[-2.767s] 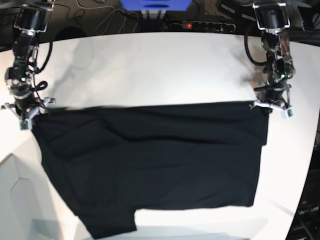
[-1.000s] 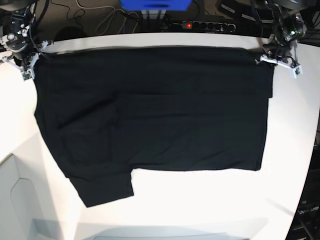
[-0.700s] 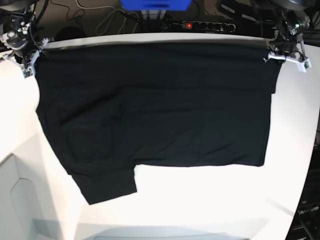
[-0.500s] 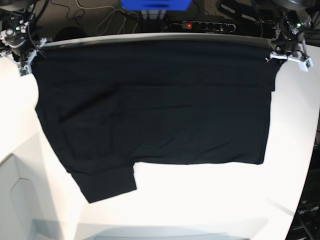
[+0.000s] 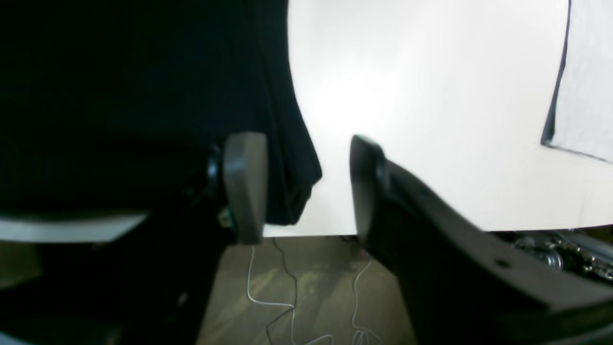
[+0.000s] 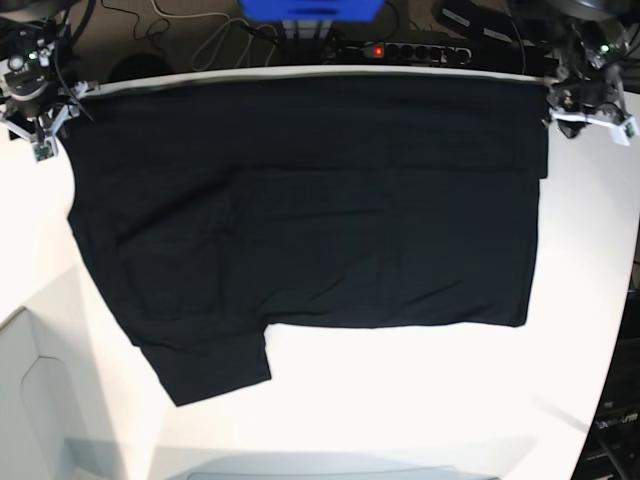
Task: Fold the T-shirt properly
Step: 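Release the edges and move both grippers to the shirt's hem corners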
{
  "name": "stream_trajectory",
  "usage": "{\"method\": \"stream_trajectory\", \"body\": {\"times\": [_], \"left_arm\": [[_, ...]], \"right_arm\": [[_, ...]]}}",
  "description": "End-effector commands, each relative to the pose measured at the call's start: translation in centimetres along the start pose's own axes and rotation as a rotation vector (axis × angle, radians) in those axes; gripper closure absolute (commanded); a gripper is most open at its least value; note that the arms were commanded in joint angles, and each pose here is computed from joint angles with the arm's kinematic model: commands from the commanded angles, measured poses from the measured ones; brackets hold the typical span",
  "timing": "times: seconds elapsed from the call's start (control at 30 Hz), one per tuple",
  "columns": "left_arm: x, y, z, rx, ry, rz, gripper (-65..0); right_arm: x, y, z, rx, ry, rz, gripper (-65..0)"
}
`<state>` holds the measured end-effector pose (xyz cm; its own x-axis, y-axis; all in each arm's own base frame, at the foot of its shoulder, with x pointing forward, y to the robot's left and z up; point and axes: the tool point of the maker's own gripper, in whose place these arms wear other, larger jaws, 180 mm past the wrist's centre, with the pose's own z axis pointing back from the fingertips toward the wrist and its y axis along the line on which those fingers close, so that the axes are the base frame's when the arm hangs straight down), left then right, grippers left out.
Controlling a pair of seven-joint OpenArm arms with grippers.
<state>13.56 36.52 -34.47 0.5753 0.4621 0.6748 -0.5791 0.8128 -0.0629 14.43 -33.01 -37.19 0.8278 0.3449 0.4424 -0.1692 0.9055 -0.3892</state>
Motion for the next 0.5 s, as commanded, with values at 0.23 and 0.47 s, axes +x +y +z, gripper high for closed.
{"method": "stream_trajectory", "body": {"times": [0.23, 0.47], "left_arm": [[6.3, -1.9, 1.2, -0.038, -0.194, 0.010, -23.5], [10.9, -6.3, 0.0, -0.140, -0.276, 0.083, -23.5]], "right_arm": [[7.1, -2.2, -0.7, -0.058, -0.179, -0.025, -36.1], [19.1, -2.0, -2.0, -0.024, -0.422, -0.035, -36.9]]}}
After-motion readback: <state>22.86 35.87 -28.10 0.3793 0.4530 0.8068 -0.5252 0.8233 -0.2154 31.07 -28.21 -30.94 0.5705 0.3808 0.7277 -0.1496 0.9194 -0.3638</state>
